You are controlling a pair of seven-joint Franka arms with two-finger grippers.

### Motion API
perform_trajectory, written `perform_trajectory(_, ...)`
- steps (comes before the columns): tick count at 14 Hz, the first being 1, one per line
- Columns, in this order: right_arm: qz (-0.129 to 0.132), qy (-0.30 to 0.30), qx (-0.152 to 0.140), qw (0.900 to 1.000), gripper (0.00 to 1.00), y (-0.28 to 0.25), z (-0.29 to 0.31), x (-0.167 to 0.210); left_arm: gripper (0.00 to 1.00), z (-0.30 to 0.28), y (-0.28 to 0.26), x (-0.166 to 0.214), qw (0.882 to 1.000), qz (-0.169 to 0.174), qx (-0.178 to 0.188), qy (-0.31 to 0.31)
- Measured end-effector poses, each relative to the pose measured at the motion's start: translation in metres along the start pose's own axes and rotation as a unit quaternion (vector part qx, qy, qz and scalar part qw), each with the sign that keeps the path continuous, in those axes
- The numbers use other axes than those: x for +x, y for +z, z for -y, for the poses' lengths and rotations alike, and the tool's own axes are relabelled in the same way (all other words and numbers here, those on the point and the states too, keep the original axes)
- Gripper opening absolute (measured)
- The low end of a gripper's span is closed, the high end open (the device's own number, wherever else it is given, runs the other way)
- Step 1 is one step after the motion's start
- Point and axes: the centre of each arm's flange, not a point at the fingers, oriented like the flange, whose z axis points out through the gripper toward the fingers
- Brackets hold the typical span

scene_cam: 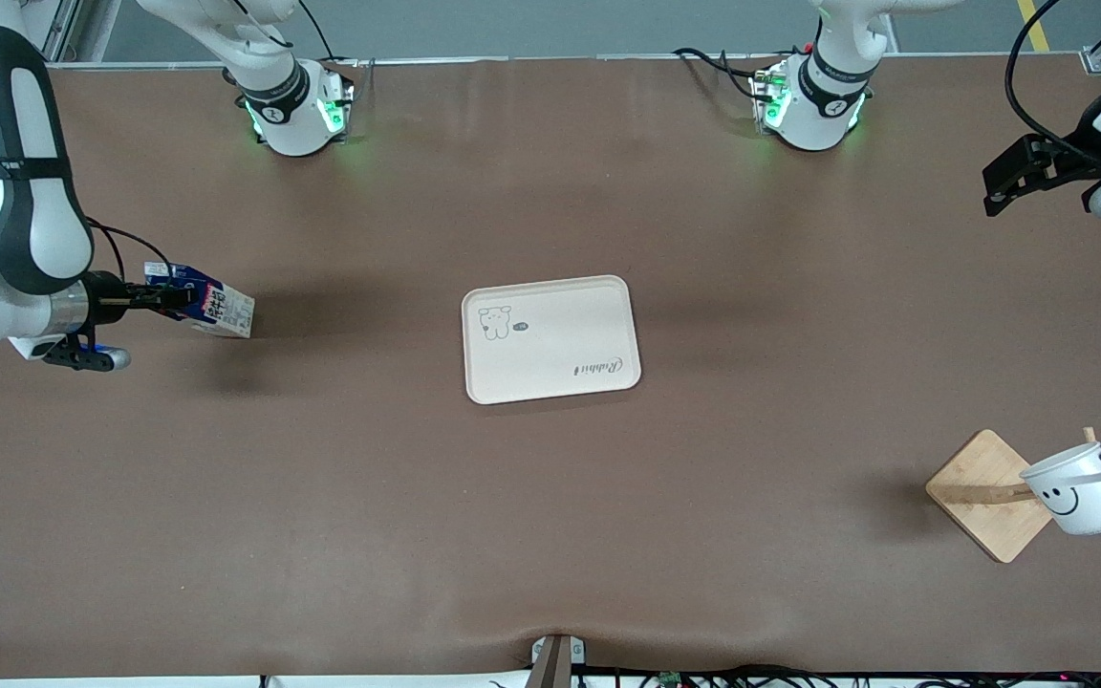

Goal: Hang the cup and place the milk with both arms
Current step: 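Lower the milk carton onto the table with the right gripper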

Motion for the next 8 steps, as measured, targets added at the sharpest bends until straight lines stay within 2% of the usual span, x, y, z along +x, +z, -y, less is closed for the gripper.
perform_trajectory(8,0.006,0.000,0.007,1.000,0.66,0.0094,-0.0063,-0.0013,1.00,0.0012,-0.0031,-0.0054,1.000,0.005,0.001,-0.001)
